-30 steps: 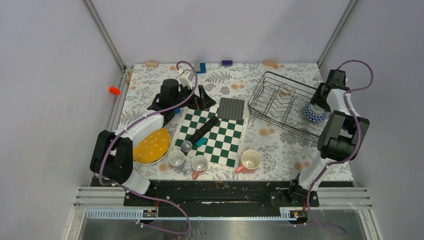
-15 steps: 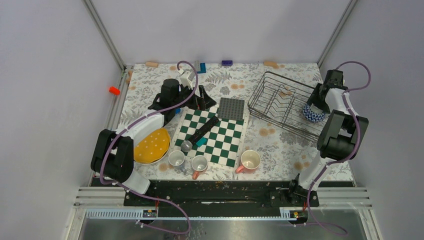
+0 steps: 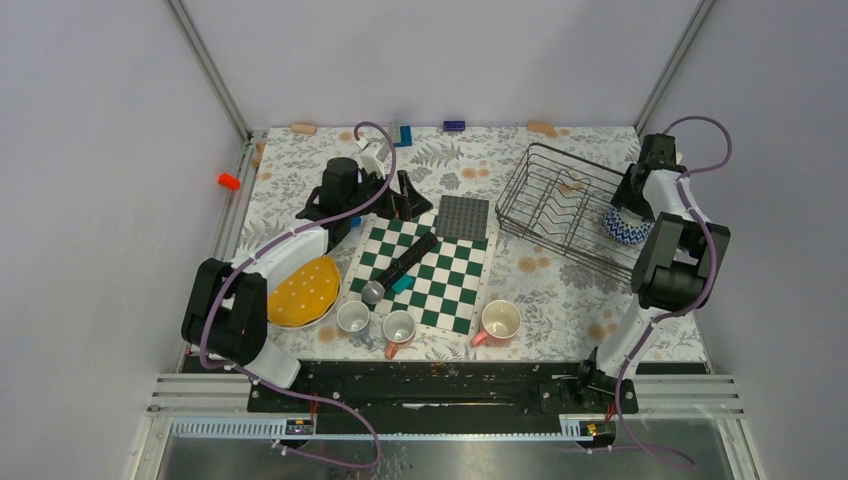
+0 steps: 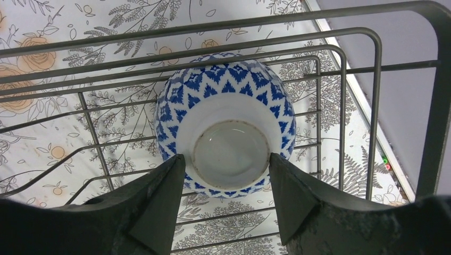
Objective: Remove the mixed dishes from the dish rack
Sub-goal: Pick up the bowl from the dish rack.
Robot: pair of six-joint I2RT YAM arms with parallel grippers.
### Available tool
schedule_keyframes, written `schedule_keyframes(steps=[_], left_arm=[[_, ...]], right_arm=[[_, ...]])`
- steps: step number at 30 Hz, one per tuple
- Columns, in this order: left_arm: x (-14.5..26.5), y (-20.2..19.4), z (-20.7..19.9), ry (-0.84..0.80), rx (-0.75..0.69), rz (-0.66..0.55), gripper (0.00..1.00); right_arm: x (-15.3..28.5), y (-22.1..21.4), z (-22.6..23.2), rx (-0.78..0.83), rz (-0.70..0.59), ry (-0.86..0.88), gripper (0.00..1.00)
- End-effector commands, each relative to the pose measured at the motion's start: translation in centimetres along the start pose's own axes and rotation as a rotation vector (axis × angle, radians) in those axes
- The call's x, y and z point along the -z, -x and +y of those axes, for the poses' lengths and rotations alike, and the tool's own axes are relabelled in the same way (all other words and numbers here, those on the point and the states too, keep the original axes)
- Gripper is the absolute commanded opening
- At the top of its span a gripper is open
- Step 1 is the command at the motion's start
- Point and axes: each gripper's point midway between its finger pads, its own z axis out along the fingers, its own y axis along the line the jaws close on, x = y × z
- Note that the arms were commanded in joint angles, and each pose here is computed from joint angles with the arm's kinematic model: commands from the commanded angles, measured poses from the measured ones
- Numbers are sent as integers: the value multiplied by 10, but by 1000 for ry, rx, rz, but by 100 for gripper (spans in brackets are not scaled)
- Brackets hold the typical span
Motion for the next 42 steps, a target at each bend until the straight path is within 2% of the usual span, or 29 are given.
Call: schedule_keyframes(steps=[1, 13, 19, 22, 32, 37, 42], left_arm=[[2, 24, -12, -45, -59, -56, 99], [1, 24, -15, -59, -52, -50, 99], [1, 24, -17, -67, -47, -48, 99], [2, 26, -18, -68, -46, -49, 99], [5, 28, -26, -95, -31, -53, 99], [7, 29, -31, -113, -26, -56, 99], [9, 29, -32, -115, -22, -57, 99]], right_arm=[[2, 2, -10, 16, 2, -71, 65], [-9, 1, -3, 21, 27, -54, 62], [-7, 2, -1, 21, 26, -37, 40], [-4, 3, 0, 16, 13, -25, 37], [30, 19, -3, -7, -102, 11, 12], [44, 22, -3, -28, -147, 33, 6], [54, 23, -1, -54, -179, 65, 5]])
